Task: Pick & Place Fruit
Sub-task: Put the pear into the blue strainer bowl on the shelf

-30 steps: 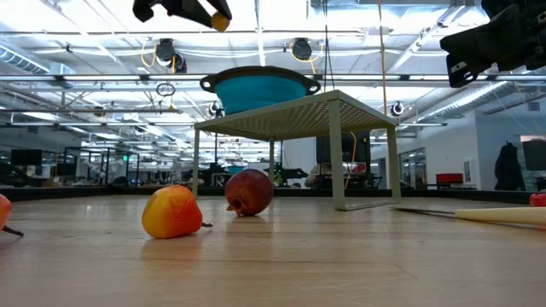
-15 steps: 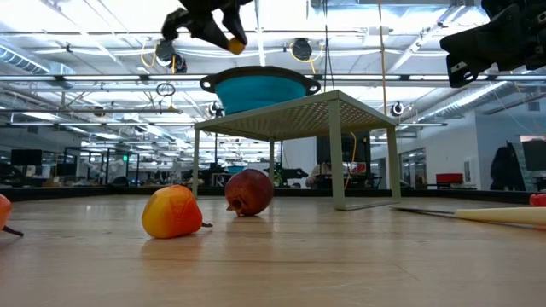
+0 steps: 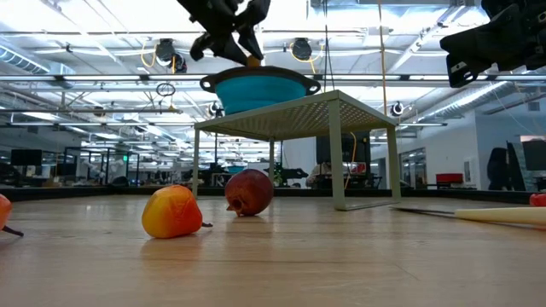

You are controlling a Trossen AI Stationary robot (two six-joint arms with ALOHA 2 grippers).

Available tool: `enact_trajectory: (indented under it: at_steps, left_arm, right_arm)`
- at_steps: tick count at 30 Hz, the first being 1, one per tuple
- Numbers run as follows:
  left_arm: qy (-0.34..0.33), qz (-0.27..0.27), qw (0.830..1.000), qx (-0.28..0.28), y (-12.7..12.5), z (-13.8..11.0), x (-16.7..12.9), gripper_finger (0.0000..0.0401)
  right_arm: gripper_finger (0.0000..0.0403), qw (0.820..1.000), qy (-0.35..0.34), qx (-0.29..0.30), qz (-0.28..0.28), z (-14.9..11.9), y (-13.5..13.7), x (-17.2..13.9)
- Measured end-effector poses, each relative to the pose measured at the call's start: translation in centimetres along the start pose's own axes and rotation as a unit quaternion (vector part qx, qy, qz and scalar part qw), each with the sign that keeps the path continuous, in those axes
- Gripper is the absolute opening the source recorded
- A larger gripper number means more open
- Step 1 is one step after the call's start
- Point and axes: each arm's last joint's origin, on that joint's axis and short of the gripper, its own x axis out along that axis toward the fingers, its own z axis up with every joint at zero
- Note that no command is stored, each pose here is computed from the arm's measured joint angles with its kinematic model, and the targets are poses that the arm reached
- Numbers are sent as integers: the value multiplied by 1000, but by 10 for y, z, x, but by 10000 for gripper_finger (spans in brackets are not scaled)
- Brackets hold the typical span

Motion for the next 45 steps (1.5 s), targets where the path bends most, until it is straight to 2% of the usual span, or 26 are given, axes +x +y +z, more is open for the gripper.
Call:
enact_trajectory:
  at_steps: [9, 17, 29, 45]
  left_arm:
    - [38, -44, 998, -23, 35, 14, 25, 120]
    - [53, -56, 996, -47, 55, 20, 35, 120]
    - [102, -33, 994, -32, 61, 11, 35, 120]
    - [102, -33, 994, -14, 61, 11, 35, 130]
  right_arm:
    - [0, 1000, 0, 0, 0, 0, 0, 0]
    - [0, 1000, 0, 0, 0, 0, 0, 0]
    - [0, 1000, 0, 0, 0, 0, 0, 0]
    - [0, 1000, 0, 0, -3, 0, 0, 0]
